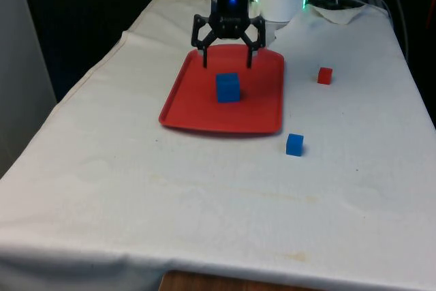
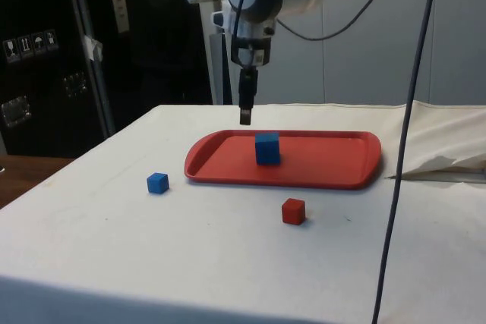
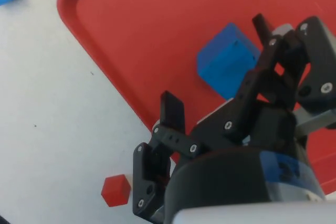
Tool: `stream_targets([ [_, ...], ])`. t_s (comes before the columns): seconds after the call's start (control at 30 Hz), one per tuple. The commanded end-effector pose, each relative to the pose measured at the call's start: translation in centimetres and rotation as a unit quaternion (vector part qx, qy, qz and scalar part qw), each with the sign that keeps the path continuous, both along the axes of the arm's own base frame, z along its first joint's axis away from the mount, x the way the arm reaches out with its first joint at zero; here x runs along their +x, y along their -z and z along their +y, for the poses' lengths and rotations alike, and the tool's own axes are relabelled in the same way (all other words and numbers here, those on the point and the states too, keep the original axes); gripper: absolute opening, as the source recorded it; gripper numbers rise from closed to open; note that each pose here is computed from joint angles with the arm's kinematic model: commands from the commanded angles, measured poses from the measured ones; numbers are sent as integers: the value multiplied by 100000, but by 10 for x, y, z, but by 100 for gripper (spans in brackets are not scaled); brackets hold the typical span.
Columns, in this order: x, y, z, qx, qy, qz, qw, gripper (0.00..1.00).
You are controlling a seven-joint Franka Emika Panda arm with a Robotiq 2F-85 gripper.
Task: Pick up the largest block and place it onto the tray.
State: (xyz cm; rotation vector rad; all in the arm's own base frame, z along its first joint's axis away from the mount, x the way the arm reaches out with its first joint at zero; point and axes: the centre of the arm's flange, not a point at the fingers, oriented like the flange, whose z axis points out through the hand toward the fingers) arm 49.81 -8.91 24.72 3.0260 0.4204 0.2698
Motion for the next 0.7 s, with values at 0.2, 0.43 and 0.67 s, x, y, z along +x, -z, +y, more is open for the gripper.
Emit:
stream_targets([
  [0.2,12,-9,-6,-1213,27,786,99990,100],
  [0.43,22,-18,-8,-2021,-140,998,99974,100],
  [0.67,30,-27,-9,-2059,-533,802,99974,100],
])
